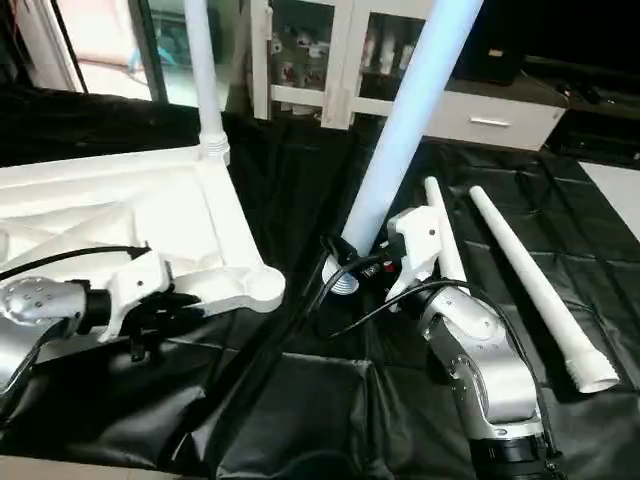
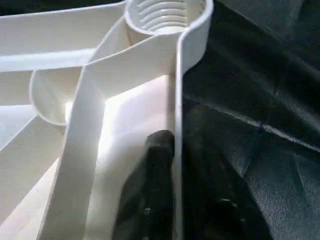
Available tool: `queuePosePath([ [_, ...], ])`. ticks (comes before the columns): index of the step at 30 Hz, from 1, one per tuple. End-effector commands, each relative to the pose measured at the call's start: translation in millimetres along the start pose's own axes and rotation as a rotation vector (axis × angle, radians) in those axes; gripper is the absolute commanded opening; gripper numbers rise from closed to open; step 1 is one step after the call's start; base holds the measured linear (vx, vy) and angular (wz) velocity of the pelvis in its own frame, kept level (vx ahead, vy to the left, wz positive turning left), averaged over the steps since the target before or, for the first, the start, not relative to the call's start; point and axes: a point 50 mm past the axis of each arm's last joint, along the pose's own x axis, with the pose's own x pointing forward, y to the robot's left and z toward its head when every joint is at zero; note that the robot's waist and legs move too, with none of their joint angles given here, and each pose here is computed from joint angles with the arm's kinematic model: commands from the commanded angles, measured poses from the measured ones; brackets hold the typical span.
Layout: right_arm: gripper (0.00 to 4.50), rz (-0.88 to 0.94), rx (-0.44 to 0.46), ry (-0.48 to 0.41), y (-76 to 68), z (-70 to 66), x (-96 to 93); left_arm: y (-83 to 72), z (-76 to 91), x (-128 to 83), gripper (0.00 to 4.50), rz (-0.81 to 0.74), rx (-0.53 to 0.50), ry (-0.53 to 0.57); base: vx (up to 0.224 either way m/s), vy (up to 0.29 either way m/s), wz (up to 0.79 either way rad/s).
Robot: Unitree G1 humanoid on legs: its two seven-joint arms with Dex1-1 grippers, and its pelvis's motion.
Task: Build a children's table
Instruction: Pick table leg
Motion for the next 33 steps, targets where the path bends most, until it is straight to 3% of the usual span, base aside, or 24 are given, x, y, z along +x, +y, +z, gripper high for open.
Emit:
queuePosePath([
  [1,1.86,-0.008,-0.018,-0.018,-1.6,4.1,-0.5,-3.3,-3.8,5.3,0.19,-0.045,0.009,0.039,0.0,0.0,0.0],
  [9,1.86,-0.007,-0.019,-0.022,-1.6,5.0,1.2,-3.9,-2.1,11.9,0.04,-0.069,0.021,0.039,0.0,0.0,0.0],
  [16,1.86,0.018,0.038,-0.053,4.9,9.4,13.2,-17.2,5.2,21.5,0.04,-0.142,0.078,0.011,0.0,0.0,0.0],
  [19,1.86,0.046,0.078,-0.02,7.8,3.3,20.5,-32.7,22.5,30.5,0.04,-0.212,0.107,-0.086,0.0,0.0,0.0],
  [25,1.86,0.119,0.075,0.032,12.9,-1.6,22.4,-40.2,38.0,39.2,0.04,-0.243,0.178,-0.17,0.0,0.0,0.0],
  [33,1.86,0.134,0.076,0.065,13.9,-6.4,20.6,-38.0,37.4,41.8,0.04,-0.214,0.174,-0.163,0.0,0.0,0.0],
])
